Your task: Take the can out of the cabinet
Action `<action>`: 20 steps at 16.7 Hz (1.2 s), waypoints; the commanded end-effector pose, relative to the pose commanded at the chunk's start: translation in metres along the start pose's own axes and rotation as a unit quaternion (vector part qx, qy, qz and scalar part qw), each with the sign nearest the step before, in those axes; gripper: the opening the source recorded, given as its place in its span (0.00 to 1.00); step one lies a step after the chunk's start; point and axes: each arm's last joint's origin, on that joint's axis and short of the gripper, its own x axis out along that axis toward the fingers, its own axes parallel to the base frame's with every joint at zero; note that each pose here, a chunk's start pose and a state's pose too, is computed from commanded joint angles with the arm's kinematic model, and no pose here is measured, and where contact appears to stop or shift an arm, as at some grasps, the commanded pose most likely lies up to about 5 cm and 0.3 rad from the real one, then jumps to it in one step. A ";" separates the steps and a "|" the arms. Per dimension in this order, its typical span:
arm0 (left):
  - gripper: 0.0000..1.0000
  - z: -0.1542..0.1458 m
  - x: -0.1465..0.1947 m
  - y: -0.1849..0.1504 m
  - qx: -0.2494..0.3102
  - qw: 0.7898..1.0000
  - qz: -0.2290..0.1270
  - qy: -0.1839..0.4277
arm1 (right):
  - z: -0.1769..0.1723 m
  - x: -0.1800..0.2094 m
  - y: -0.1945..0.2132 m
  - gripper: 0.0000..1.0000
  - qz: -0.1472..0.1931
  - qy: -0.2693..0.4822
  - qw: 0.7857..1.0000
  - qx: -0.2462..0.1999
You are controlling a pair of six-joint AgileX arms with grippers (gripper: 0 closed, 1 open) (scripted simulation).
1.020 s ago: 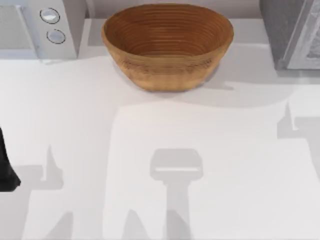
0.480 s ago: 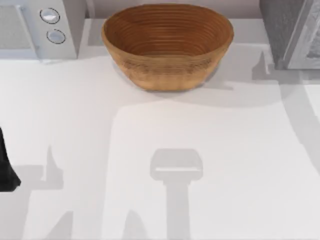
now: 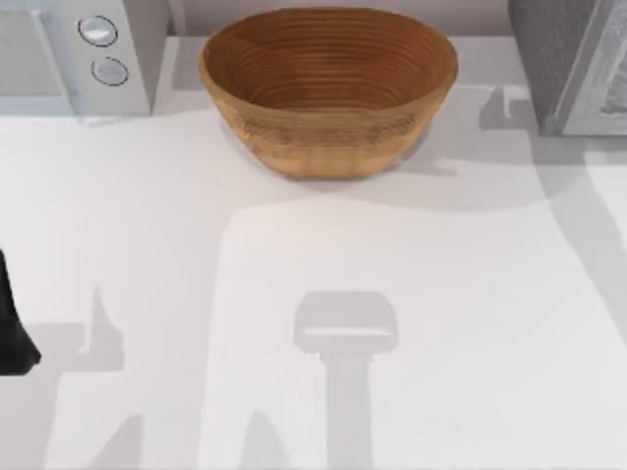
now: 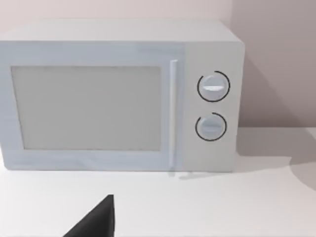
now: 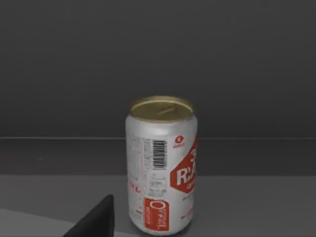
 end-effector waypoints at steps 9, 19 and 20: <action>1.00 0.000 0.000 0.000 0.000 1.000 0.000 0.000 | -0.019 0.025 0.021 1.00 -0.004 -0.004 1.000 0.000; 1.00 0.000 0.000 0.000 0.000 1.000 0.000 0.000 | -0.025 0.051 0.030 1.00 -0.005 -0.005 1.000 0.000; 1.00 0.000 0.000 0.000 0.000 1.000 0.000 0.000 | -0.025 0.060 0.031 1.00 -0.006 -0.005 1.000 0.000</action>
